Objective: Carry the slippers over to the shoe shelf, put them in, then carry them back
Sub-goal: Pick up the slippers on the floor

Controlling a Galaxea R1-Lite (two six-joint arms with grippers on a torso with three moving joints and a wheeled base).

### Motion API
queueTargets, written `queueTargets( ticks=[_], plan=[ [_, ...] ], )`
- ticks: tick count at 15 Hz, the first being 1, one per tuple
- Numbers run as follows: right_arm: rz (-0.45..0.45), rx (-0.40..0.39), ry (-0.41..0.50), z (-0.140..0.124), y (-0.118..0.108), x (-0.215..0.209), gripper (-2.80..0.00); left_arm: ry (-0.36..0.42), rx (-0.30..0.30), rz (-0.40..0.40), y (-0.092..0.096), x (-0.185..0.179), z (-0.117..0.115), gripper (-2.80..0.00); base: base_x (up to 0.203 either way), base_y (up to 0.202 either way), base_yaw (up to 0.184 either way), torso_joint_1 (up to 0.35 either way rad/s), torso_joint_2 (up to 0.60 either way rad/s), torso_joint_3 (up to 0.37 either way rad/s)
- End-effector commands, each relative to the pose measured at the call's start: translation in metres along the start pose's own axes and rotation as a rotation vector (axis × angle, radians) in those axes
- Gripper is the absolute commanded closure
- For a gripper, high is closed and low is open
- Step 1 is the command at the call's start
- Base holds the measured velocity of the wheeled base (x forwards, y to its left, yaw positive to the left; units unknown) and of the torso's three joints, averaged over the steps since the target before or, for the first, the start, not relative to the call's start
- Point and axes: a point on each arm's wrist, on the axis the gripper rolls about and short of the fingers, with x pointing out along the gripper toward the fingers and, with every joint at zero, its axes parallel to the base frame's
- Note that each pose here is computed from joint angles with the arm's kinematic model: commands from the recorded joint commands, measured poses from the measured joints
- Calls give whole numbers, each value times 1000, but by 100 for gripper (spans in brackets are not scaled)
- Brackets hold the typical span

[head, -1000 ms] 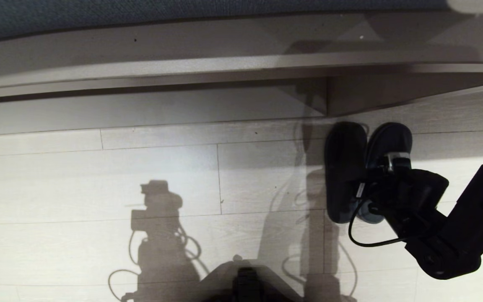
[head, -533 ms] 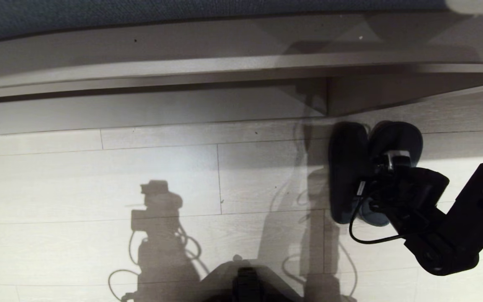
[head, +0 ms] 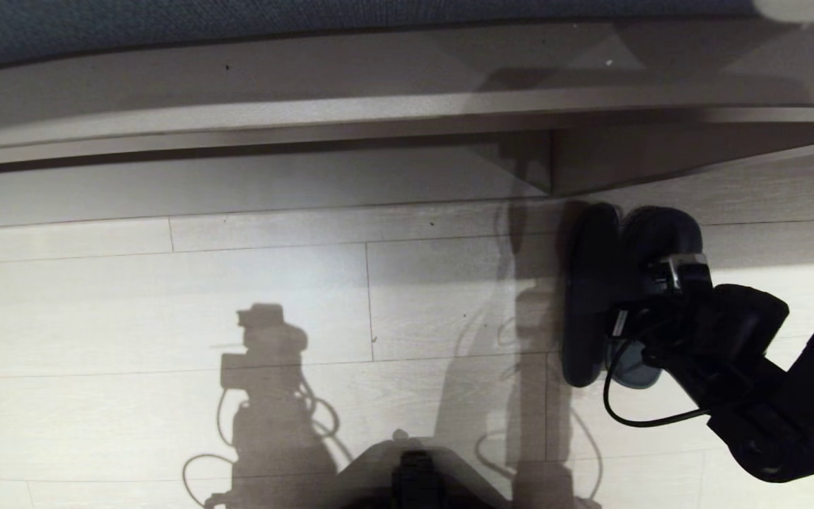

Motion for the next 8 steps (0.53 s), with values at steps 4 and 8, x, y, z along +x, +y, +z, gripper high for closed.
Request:
queueTargets(
  ticks=[4, 8],
  plan=[
    [51, -16, -106, 39, 7, -41, 0, 7, 0, -1, 0, 0, -2, 0, 0, 0, 0, 0, 0, 0],
    [56, -30, -113, 44, 6, -58, 0, 5, -6, -1, 0, 0, -2, 0, 0, 0, 0, 0, 0, 0]
  ],
)
